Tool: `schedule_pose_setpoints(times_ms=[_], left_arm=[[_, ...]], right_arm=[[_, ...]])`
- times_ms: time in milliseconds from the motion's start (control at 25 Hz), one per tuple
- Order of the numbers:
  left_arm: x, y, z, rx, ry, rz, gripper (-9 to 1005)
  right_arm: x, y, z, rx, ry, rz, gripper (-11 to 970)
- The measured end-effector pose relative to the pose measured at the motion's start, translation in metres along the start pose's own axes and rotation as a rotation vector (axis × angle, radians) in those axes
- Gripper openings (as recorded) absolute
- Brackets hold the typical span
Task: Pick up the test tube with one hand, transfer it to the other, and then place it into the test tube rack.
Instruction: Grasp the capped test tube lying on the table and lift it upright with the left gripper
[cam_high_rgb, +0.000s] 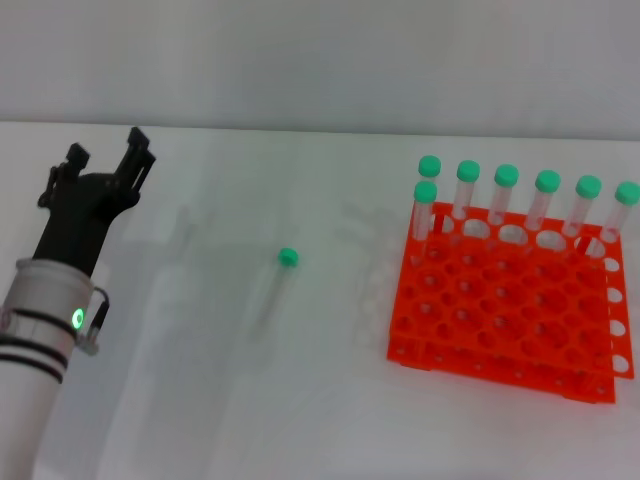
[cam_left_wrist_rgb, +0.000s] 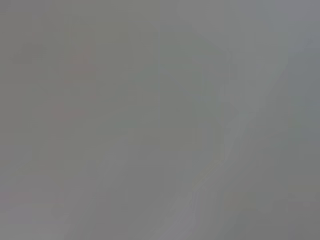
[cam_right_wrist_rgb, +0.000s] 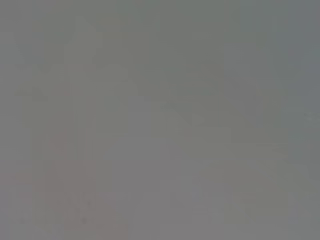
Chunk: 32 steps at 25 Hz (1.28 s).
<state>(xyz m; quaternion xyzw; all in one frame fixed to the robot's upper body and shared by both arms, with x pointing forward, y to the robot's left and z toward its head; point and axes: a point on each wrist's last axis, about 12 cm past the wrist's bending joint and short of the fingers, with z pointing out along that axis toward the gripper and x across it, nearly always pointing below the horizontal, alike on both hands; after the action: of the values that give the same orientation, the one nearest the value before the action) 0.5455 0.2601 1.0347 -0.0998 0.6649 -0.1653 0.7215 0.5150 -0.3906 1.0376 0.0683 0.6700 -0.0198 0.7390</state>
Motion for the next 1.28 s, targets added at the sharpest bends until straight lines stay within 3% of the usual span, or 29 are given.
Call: schedule_pose_setpoints(times_ms=[480, 680, 960, 1280], left_arm=[[-0.029, -0.002, 0.058, 0.157, 0.088, -0.059, 868], [-0.051, 0.005, 0.082, 0.239, 0.159, -0.138, 866], [-0.096, 0.012, 0.121, 0.353, 0.458, -0.242, 862], [-0.143, -0.009, 0.142, 0.394, 0.793, -0.217, 858]], right_arm=[[0.001, -0.001, -0.002, 0.003, 0.001, 0.000, 867], [0.001, -0.002, -0.003, 0.005, 0.001, 0.000, 866], [0.001, -0.003, -0.004, 0.007, 0.000, -0.001, 863], [0.000, -0.004, -0.004, 0.007, -0.008, -0.001, 860]])
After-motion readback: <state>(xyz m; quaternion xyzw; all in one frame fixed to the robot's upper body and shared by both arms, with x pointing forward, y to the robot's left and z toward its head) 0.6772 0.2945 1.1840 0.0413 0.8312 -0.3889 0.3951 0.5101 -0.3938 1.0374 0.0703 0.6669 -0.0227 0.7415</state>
